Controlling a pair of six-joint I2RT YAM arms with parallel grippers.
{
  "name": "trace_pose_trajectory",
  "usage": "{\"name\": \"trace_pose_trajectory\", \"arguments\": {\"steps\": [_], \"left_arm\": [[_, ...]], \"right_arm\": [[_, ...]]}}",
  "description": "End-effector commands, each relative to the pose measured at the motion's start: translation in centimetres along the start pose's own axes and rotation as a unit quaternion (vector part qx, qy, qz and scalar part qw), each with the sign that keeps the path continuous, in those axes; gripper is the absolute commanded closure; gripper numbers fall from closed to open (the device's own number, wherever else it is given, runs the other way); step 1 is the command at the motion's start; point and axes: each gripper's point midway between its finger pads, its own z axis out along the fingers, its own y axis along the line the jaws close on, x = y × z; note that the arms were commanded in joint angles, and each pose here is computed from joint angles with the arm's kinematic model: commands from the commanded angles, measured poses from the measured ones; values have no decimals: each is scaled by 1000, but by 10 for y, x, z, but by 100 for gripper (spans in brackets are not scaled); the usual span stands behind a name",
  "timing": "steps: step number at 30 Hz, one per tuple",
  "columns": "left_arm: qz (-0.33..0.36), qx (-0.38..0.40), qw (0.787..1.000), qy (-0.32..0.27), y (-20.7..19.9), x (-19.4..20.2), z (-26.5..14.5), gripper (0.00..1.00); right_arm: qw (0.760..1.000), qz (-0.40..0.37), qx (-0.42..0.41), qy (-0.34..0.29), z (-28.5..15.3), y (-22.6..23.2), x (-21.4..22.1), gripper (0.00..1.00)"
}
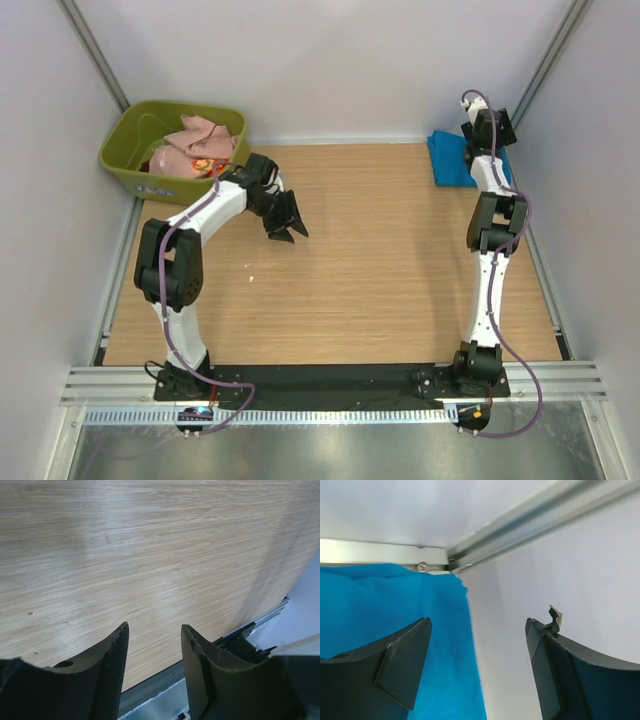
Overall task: Fold and stack the t-shirts
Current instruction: Neatly place the folded tshirt to the corner
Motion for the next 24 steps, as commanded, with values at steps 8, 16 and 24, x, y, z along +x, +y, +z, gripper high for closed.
{"name": "trace_pose_trajectory", "arguments": {"steps": [8, 16, 24], "left_arm": [[1, 40, 998, -38, -40, 0, -33, 52], [-1, 52, 997, -53, -47, 23, -53, 47], [-28, 86, 992, -93, -20, 66, -57, 41]], "right_arm": [[994, 106, 0, -15, -118, -25, -110, 17], [917, 339, -211, 16, -272, 93, -147, 16], [796, 437, -418, 37, -461, 153, -105, 8]]}}
